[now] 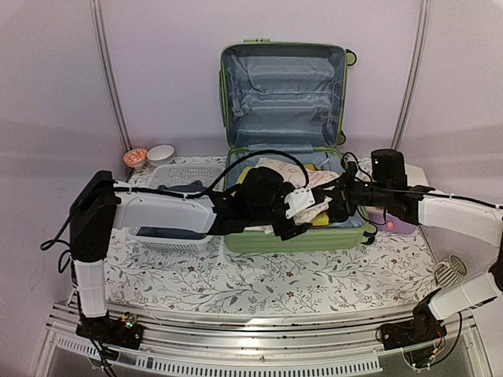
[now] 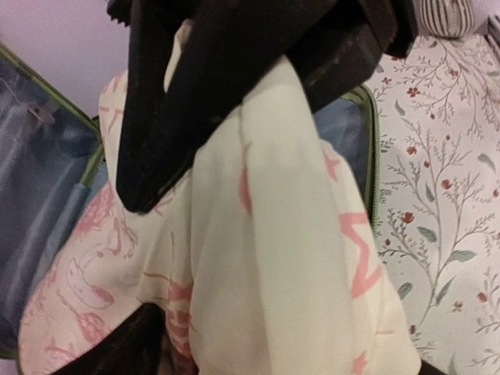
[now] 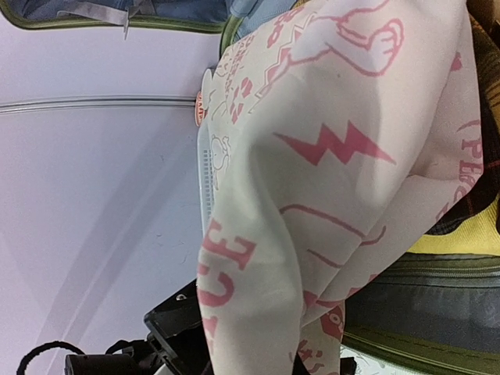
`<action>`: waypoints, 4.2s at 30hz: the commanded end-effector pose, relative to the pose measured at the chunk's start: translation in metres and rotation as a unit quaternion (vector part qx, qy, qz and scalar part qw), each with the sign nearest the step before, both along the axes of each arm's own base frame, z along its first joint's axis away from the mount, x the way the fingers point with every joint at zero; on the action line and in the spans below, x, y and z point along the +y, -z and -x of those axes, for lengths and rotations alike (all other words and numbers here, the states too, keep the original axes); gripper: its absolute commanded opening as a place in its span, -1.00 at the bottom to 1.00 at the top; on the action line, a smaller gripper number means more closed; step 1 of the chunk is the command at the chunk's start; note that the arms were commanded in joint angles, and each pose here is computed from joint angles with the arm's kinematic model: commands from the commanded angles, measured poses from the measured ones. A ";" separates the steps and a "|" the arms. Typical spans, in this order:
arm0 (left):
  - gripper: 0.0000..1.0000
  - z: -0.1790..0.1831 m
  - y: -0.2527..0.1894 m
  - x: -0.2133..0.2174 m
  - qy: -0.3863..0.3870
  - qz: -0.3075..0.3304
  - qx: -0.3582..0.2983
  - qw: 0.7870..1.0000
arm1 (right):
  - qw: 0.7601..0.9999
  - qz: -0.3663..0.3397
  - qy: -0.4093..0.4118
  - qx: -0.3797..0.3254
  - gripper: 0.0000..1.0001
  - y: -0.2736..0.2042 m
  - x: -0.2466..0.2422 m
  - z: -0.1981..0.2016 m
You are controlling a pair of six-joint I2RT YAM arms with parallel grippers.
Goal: Open, take out, and arrange the luggage
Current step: Pass from the right arm to the left, then place the clothes in the bin.
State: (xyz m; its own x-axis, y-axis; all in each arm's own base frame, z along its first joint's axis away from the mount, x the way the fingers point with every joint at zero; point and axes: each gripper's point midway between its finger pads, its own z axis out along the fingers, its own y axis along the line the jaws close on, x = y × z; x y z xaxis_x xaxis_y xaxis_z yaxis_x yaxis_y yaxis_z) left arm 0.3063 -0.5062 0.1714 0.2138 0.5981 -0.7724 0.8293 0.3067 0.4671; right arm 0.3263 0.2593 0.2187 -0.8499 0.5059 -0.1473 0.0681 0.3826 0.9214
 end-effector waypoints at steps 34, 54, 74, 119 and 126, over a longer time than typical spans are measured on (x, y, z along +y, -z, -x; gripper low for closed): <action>-1.00 0.012 -0.073 0.064 -0.031 0.063 -0.065 0.995 | 0.981 0.130 0.091 -0.111 0.98 -0.049 -0.097 0.004; -1.00 -0.001 -0.115 0.102 -0.027 0.110 -0.044 0.993 | 0.976 0.126 -0.044 -0.172 0.95 -0.039 -0.058 -0.010; -1.00 -0.025 -0.207 0.249 -0.198 0.280 0.224 0.912 | 0.892 0.195 -0.098 -0.395 0.89 -0.090 -0.052 0.009; -1.00 -0.040 -0.145 0.358 -0.245 0.272 0.443 0.818 | 0.911 0.181 -0.105 -0.354 0.79 -0.085 -0.045 0.007; -1.00 0.028 -0.211 0.340 -0.129 0.319 0.432 0.834 | 0.910 0.176 -0.106 -0.359 0.79 -0.090 -0.042 0.006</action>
